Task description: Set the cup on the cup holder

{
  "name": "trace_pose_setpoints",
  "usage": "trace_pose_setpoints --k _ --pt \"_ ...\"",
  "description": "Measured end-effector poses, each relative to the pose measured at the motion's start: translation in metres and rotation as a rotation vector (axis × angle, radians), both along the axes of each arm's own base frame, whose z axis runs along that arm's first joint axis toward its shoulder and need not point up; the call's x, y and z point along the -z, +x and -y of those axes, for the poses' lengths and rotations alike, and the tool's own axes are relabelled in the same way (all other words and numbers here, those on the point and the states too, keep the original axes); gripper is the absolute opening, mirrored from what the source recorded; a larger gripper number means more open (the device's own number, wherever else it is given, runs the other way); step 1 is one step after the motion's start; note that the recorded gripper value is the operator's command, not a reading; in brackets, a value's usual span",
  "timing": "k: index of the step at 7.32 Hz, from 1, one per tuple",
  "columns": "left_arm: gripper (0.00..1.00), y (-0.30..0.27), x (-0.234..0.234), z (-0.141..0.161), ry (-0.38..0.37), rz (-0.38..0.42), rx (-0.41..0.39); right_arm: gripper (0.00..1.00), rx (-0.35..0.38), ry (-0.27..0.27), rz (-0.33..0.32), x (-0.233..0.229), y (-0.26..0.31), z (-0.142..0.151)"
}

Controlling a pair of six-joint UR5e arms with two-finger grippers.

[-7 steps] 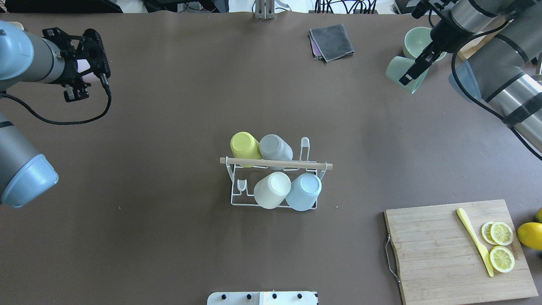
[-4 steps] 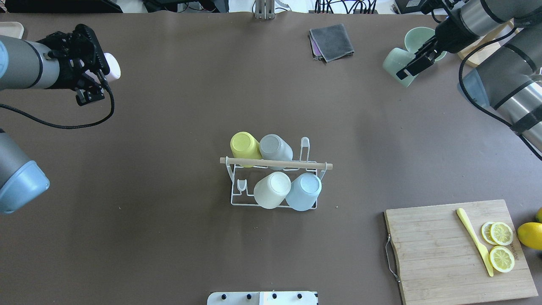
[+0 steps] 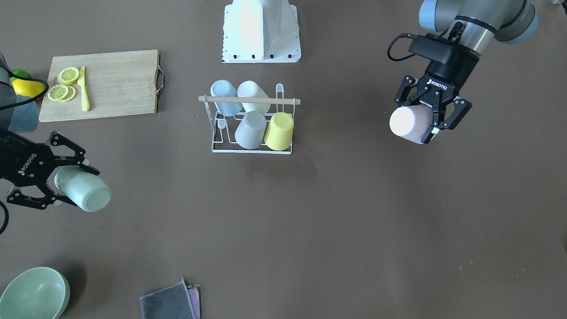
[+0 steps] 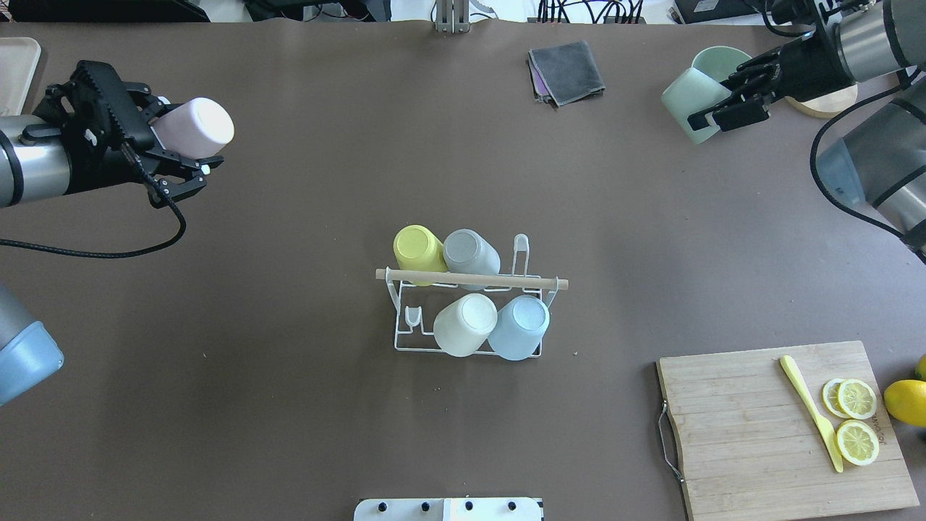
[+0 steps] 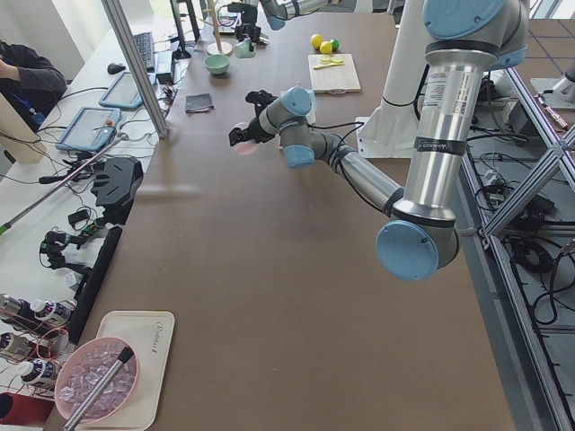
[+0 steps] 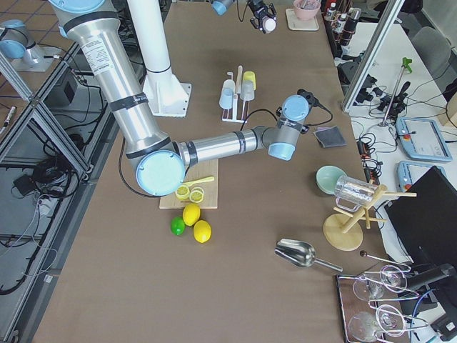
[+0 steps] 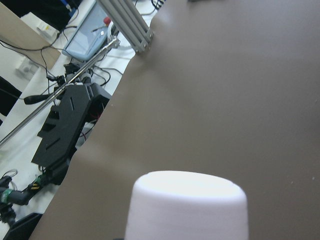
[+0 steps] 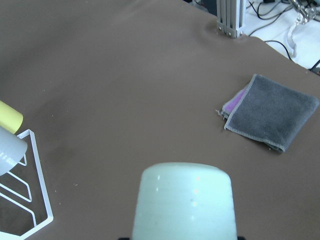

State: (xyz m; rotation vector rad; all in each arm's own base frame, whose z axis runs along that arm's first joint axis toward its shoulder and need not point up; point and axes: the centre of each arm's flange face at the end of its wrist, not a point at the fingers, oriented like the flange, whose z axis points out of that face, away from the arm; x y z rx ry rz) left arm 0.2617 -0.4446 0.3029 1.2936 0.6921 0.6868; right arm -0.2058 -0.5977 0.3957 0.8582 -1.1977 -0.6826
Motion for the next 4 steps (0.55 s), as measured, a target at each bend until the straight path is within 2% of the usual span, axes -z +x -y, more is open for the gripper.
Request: trace_pose_setpoints --k 2,3,4 --pt "0.00 0.011 0.016 -0.033 0.096 -0.192 -0.058 0.00 -0.063 0.144 0.085 0.008 -0.009 -0.015" --pt "0.00 0.016 0.024 -0.051 0.157 -0.288 -0.093 0.00 -0.097 0.180 0.161 0.011 -0.027 -0.030" --pt "0.00 0.023 0.029 -0.069 0.224 -0.384 -0.135 0.00 -0.133 0.180 0.253 0.015 -0.051 -0.046"
